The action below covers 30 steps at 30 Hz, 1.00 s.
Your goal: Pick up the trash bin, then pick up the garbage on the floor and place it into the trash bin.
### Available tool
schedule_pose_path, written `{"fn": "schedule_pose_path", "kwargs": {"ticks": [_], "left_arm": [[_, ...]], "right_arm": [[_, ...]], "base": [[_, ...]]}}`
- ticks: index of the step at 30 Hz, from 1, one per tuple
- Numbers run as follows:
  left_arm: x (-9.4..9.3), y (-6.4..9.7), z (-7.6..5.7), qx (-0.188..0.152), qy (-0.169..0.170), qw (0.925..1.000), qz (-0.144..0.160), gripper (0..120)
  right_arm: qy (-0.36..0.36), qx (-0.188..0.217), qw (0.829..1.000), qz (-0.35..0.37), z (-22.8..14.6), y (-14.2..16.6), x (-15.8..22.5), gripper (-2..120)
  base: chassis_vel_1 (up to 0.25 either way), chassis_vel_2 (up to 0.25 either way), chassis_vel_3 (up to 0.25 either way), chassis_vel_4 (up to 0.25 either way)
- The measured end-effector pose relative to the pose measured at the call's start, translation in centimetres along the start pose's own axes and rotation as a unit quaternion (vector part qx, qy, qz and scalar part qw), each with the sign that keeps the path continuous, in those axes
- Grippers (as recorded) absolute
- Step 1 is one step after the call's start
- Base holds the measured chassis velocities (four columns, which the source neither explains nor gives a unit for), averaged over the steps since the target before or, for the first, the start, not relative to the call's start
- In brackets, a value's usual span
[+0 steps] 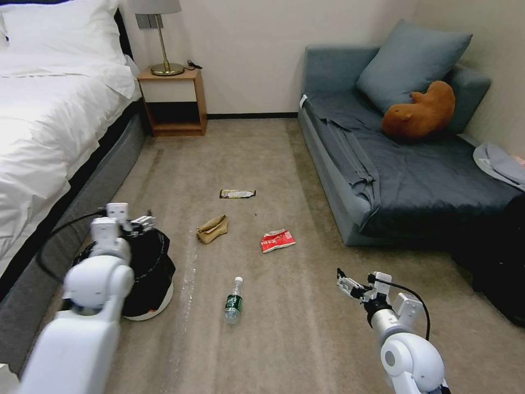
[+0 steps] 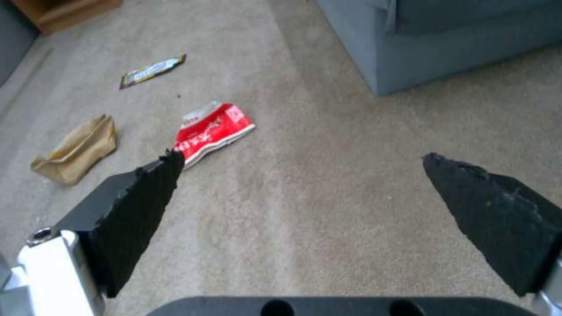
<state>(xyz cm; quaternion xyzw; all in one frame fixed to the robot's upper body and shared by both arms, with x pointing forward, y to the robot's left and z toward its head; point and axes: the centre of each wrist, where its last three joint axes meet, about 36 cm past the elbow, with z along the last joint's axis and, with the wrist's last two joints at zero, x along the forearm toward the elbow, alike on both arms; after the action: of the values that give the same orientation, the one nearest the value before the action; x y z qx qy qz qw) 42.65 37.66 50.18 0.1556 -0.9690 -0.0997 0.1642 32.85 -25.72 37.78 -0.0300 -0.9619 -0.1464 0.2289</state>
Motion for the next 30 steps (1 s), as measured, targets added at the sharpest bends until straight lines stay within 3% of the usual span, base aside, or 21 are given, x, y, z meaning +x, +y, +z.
{"fn": "schedule_pose_path", "kwargs": {"ticks": [3,6,9,12,18,30], "left_arm": [[-0.4,1.4,0.3,-0.006,0.007,0.9999,-0.005,98],[-2.1,5.5,1.6,-0.03,0.042,0.9986,-0.01,98],[-2.5,6.4,1.9,-0.037,0.052,0.9979,-0.008,98],[-3.6,8.2,2.6,-0.05,0.076,0.9959,0.002,98],[-5.1,8.4,3.9,-0.054,0.109,0.9924,0.015,98],[-8.2,6.3,6.5,-0.115,0.148,0.9815,0.038,98]], "right_arm": [[0.0,0.0,1.0,-0.001,0.0,0.0,-0.1,100],[0.003,0.002,1.0,-0.003,0.3,0.2,-0.4,100],[0.004,0.002,1.0,-0.004,0.4,0.3,-0.5,100],[0.005,0.004,1.0,-0.006,0.8,0.5,-0.8,100],[0.004,0.004,1.0,-0.009,0.9,0.7,-0.8,100],[0.003,0.003,1.0,-0.005,1.4,0.7,-0.4,100]], "base": [[0.0,0.0,0.0,0.0],[0.0,0.0,0.0,0.0],[0.0,0.0,0.0,0.0],[0.0,0.0,0.0,0.0],[0.0,0.0,0.0,0.0],[0.0,0.0,0.0,0.0]]}}
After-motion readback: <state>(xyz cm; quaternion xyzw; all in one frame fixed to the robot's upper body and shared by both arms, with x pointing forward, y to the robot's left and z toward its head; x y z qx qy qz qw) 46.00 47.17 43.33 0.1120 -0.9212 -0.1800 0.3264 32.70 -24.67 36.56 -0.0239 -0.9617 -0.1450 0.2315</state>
